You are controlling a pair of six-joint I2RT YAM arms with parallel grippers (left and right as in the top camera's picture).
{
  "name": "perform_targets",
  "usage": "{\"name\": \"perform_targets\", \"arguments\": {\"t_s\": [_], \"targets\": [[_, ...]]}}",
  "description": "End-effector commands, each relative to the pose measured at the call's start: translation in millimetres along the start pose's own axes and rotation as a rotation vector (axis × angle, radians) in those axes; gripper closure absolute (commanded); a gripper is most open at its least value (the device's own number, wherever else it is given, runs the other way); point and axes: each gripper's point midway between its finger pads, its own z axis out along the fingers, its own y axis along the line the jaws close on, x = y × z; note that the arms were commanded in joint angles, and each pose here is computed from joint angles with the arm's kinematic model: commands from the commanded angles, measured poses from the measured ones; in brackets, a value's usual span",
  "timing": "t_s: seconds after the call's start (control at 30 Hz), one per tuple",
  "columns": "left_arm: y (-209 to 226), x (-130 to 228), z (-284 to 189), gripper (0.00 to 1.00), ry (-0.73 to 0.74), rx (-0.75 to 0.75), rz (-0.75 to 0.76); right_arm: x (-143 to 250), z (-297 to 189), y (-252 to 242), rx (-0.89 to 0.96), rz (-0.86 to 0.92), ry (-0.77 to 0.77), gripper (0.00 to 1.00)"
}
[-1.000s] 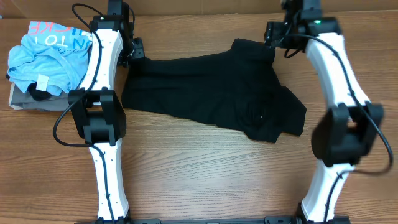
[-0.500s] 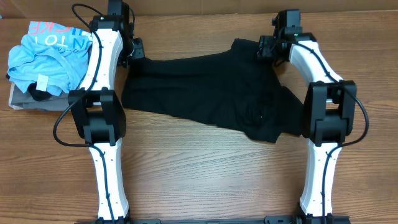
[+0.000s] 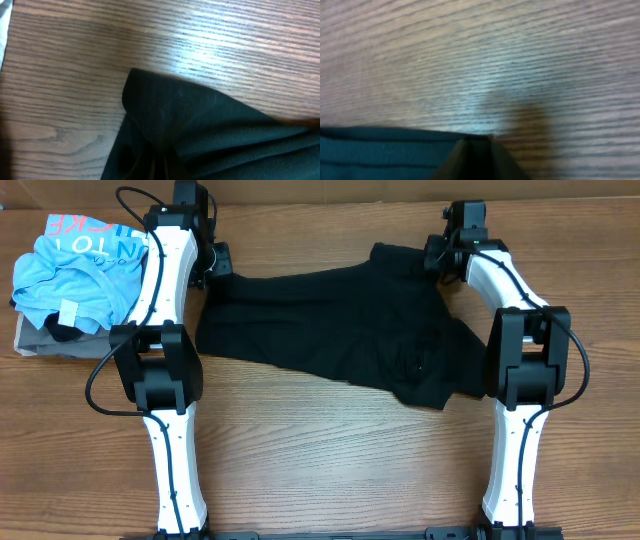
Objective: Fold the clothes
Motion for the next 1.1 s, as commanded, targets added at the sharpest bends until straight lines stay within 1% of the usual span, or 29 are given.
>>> {"name": "perform_targets", "arguments": {"t_s": [0.0,0.03,0.2,0.3,0.37,0.5,0.57,0.67,0.9,1.07], "targets": [[4.3,-8.7,-20.8,0.96,-0.044,-0.010,-0.004,6.2,8.2,2.9,-0.030,0.013,0.016,0.92],[4.3,-8.7,-20.8,0.96,-0.044,-0.010,-0.004,5.9,7.9,3.6,-0.037,0.015,0.017,0.96],[4.7,-9.1,-20.8,0.96,-0.046,-0.011,-0.005,-2.0,0.0,6.1,-0.066,0.041,0.028,0.96],[5.4,-9.1,-20.8,0.96,-0.045,-0.012,-0.006,-16.5,-17.4,5.3,-0.060,0.053,0.045,0.96],[5.7,-8.7,-21.2,0.96,-0.044,-0.012,-0.005,-29.7,-34.8,4.1,-0.054,0.060,0.051,0.96],[8.0,-6.9,-34.9,0.96,-0.043,-0.004,-0.012,-57.8,-84.6,6.8,-0.073,0.070,0.063,0.96],[9.3,-7.2,-44.0,0.96,-0.052,-0.003,-0.014,-63.2,-106.9,7.0,-0.077,0.078,0.081,0.96],[11.1,-5.6,-60.8,0.96,-0.061,-0.003,-0.005,-57.0,-137.1,5.4,-0.066,0.086,0.144,0.96],[13.7,7.4,-87.7,0.96,-0.041,-0.010,0.009,-7.3,-195.2,0.9,-0.016,0.118,0.378,0.96],[17.3,26.8,-88.1,0.96,0.039,-0.022,0.054,-7.7,-217.1,15.1,-0.084,0.124,0.381,0.96]]}}
